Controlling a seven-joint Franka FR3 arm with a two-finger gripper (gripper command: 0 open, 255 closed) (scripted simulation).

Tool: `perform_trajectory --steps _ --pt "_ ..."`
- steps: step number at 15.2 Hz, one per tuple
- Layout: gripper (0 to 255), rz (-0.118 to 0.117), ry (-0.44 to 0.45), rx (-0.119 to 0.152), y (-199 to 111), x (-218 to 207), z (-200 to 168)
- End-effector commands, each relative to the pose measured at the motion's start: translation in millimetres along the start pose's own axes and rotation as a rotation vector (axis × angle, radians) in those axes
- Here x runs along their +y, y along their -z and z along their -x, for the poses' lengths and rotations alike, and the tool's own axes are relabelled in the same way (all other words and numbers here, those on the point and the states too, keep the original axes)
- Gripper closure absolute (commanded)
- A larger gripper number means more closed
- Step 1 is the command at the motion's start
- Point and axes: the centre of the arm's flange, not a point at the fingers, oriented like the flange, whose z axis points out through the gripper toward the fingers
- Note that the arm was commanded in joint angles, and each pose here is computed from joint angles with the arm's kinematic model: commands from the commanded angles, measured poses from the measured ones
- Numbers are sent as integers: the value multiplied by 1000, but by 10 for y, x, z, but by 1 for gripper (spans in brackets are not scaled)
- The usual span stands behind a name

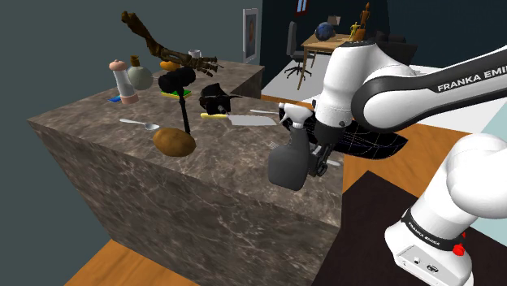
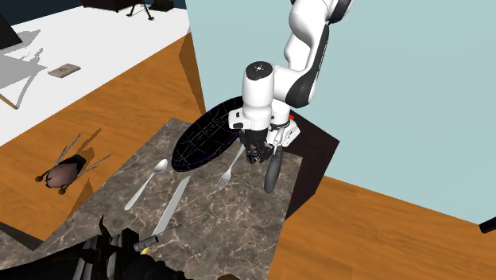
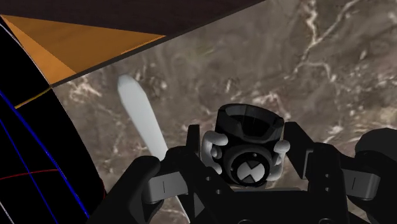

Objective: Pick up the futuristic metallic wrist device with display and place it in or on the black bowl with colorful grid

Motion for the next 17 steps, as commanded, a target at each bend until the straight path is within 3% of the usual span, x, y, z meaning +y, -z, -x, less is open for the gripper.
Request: perform_trajectory --steps 1,5,17 --pt "255 0 0 0 -1 0 0" --pt "255 0 0 0 -1 0 0" --pt "255 0 0 0 632 -2 -5"
